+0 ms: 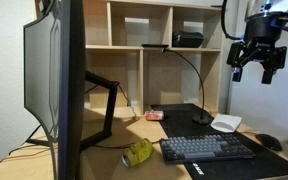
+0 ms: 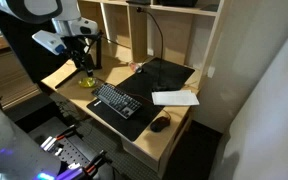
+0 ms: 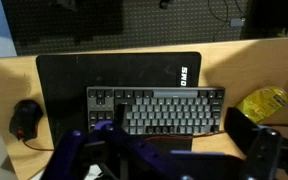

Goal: Move the white envelope to the right

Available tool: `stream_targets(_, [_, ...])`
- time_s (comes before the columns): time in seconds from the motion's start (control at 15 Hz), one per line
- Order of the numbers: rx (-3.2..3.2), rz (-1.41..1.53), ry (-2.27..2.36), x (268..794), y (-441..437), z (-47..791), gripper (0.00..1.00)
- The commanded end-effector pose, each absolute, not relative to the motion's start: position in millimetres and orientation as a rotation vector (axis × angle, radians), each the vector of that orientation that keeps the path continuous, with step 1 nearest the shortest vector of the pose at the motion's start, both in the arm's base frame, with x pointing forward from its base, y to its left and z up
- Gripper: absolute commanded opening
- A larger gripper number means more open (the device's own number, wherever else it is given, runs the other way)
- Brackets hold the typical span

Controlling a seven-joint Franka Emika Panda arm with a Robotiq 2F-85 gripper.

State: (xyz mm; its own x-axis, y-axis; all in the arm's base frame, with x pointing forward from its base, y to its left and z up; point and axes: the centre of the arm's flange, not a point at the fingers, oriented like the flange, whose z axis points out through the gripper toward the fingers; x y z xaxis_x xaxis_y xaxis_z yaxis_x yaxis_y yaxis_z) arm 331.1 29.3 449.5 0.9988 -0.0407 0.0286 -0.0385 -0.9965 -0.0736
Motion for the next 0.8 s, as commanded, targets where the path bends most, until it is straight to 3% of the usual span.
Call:
stream_targets(0.0, [-3.068, -0.046, 0.061, 331, 29, 449, 1.0])
stream_targets(0.4, [-3.107, 0.019, 0.572, 321, 41, 451, 1.0])
stream_targets(0.47, [-3.096, 0.007, 0.665, 349, -20, 490, 1.0])
stream_targets(0.67, [-3.053, -0.043, 0.93, 373, -77, 501, 1.0])
stream_targets(0.73, [-3.078, -0.098, 0.798, 343, -44, 485, 1.0])
